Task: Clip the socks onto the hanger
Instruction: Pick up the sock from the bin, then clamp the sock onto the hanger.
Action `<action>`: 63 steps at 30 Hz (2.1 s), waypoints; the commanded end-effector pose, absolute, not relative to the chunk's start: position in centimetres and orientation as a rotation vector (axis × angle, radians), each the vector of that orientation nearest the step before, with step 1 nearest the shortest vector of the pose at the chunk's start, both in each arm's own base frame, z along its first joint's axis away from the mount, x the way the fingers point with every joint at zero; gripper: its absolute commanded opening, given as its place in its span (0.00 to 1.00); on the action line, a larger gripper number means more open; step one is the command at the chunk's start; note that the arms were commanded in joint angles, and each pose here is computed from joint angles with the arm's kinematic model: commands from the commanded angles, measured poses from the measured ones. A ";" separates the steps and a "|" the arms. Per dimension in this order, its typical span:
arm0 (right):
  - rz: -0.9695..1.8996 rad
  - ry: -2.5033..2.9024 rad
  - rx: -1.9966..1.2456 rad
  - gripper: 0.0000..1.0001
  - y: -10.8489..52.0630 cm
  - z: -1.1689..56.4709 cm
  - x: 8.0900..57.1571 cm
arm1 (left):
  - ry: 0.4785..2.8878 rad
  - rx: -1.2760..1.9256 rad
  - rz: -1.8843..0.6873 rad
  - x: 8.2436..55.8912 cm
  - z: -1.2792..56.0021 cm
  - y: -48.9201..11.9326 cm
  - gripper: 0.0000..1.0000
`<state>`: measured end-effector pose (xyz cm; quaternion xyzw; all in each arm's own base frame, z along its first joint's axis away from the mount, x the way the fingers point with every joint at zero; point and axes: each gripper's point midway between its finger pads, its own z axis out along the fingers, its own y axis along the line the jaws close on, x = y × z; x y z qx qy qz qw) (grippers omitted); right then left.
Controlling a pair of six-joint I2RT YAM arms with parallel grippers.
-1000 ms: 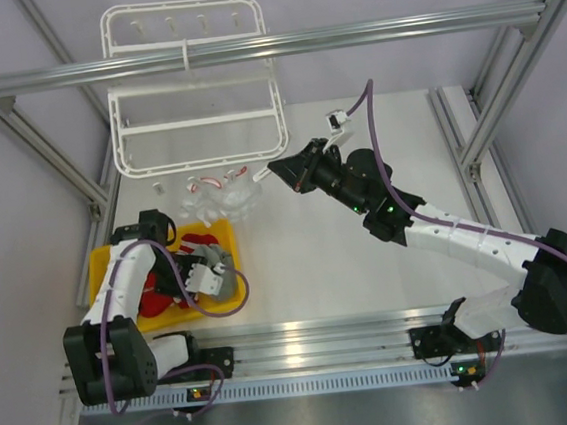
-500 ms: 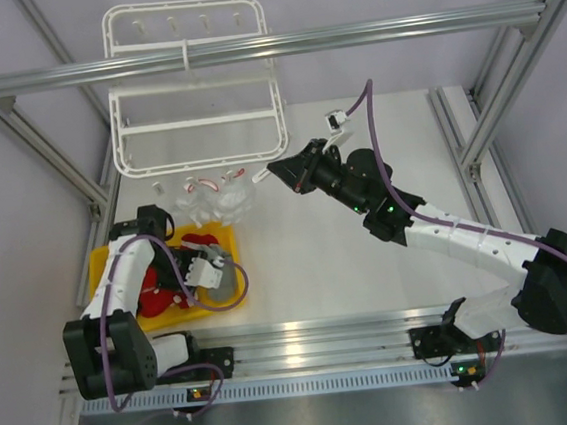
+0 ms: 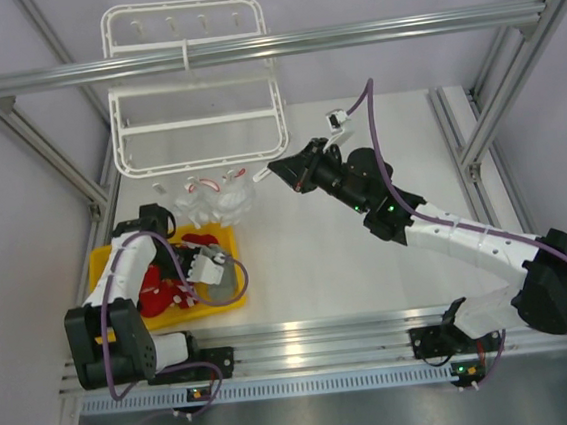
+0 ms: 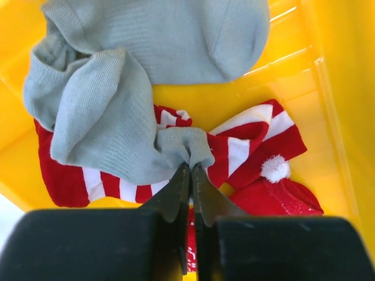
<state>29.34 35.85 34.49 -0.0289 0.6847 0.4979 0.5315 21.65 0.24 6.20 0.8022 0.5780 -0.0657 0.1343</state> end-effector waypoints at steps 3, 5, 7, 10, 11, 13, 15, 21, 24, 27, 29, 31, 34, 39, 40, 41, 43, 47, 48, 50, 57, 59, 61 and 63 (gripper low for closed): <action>1.185 1.582 -0.049 0.00 35.5 36.3 30.4 | 1.175 2.489 -0.244 20.9 9.3 -2.5 0.00; 1.183 1.575 -0.051 0.00 35.6 36.4 30.5 | 1.158 2.417 -0.296 20.3 10.8 -3.9 0.00; 1.181 1.561 -0.050 0.00 35.4 37.0 30.7 | 1.139 2.346 -0.366 18.4 12.2 -5.4 0.00; 1.178 1.548 -0.049 0.00 35.3 37.5 30.9 | 1.102 2.285 -0.390 16.4 13.2 -6.7 0.00; 1.179 1.547 -0.049 0.00 35.3 37.6 30.9 | 1.087 2.231 -0.406 16.0 13.8 -7.6 0.00; 1.179 1.541 -0.049 0.00 35.2 37.8 30.9 | 1.086 2.162 -0.388 15.0 14.3 -8.5 0.00; 1.175 1.541 -0.048 0.00 35.1 38.0 31.2 | 1.058 2.068 -0.383 14.6 15.6 -9.8 0.00; 1.180 1.533 -0.039 0.00 35.0 38.6 31.5 | 1.127 1.642 -0.588 14.8 21.5 -13.6 0.00; 1.196 1.535 -0.040 0.00 35.3 38.6 31.5 | 1.253 1.442 -0.750 15.4 24.4 -14.4 0.00; 1.219 1.539 -0.039 0.00 35.5 38.5 31.4 | 1.289 1.307 -0.877 16.2 27.4 -15.1 0.00; 1.236 1.539 -0.053 0.00 35.8 38.5 31.2 | 1.256 1.280 -0.902 16.3 29.3 -15.5 0.00; 1.262 1.542 -0.075 0.00 36.2 38.6 30.7 | 1.264 1.247 -0.922 16.9 30.7 -15.6 0.00; 1.287 1.544 -0.089 0.00 36.6 38.7 30.4 | 1.410 1.113 -0.961 18.2 31.1 -15.3 0.00; 1.303 1.551 -0.089 0.00 37.0 38.8 30.2 | 1.437 0.956 -0.903 20.6 33.7 -15.4 0.00; 1.304 1.555 -0.086 0.00 37.1 38.7 30.3 | 1.465 0.911 -0.895 21.1 33.4 -15.4 0.00; 1.308 1.558 -0.082 0.00 37.1 38.7 30.3 | 1.466 0.859 -0.894 21.3 34.1 -15.6 0.00; 1.309 1.558 -0.074 0.00 37.1 38.8 30.3 | 1.482 0.781 -0.868 22.0 33.9 -15.8 0.00; 1.318 1.572 -0.049 0.00 37.0 38.5 30.3 | 1.388 0.680 -0.859 21.3 35.5 -16.9 0.00; 1.319 1.572 -0.045 0.00 36.9 38.5 30.3 | 1.367 0.639 -0.818 22.0 35.6 -16.7 0.00; 1.327 1.571 -0.048 0.00 37.0 38.5 30.1 | 1.343 0.654 -0.786 21.8 35.5 -17.4 0.00; 1.320 1.589 -0.043 0.00 36.8 38.3 30.1 | 1.254 0.717 -0.516 23.9 34.1 -18.1 0.00; 1.315 1.602 -0.021 0.00 36.6 38.1 30.4 | 1.194 0.741 -0.438 24.3 34.1 -18.2 0.00; 1.313 1.607 -0.009 0.00 36.5 38.0 30.5 | 1.166 0.767 -0.399 24.4 34.0 -18.4 0.00; 1.307 1.608 0.006 0.00 36.2 38.1 30.8 | 1.122 0.803 -0.339 24.5 33.6 -18.4 0.00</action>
